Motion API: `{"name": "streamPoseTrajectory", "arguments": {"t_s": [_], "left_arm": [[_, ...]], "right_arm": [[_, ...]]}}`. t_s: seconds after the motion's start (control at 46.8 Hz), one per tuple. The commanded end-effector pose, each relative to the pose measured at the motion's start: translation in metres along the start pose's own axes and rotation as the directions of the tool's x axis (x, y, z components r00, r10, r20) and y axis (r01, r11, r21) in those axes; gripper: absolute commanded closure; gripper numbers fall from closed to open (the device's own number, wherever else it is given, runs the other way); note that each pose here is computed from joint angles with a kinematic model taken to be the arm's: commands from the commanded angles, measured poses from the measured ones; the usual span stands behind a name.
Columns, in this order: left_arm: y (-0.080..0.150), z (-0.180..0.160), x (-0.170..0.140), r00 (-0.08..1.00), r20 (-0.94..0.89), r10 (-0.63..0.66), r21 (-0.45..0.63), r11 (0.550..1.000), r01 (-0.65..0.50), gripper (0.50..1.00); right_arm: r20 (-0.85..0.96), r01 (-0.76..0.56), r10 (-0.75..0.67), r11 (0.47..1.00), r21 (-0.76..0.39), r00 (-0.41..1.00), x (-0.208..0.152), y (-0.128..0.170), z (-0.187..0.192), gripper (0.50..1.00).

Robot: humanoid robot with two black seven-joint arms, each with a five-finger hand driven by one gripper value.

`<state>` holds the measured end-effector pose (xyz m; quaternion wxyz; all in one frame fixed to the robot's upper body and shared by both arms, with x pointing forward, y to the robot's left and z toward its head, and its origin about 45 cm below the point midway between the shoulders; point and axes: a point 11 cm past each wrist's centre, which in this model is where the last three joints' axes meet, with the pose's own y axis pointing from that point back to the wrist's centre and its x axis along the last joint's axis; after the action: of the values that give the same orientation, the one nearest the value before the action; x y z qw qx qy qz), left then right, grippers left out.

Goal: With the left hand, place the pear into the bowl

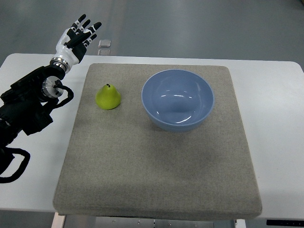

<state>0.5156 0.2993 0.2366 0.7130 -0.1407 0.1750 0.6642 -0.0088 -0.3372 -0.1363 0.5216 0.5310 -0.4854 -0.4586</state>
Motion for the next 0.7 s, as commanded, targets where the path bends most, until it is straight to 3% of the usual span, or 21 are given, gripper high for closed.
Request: {"name": "streamPoseTrajectory", "arguments": {"t_s": [0.0, 0.683], "left_arm": [[-0.0003, 0.0001, -0.0011, 1.000, 0.000, -0.004, 0.000, 1.000, 0.004, 0.506], [-0.0004, -0.0008, -0.0024, 1.000, 0.003, -0.007, 0.001, 1.000, 0.007, 0.506]], "right_arm": [[0.000, -0.001, 0.001, 1.000, 0.000, 1.000, 0.0002, 0.0000, 0.0000, 0.574], [0.000, 0.001, -0.001, 1.000, 0.000, 1.000, -0.0003, 0.0000, 0.0000, 0.574]]}}
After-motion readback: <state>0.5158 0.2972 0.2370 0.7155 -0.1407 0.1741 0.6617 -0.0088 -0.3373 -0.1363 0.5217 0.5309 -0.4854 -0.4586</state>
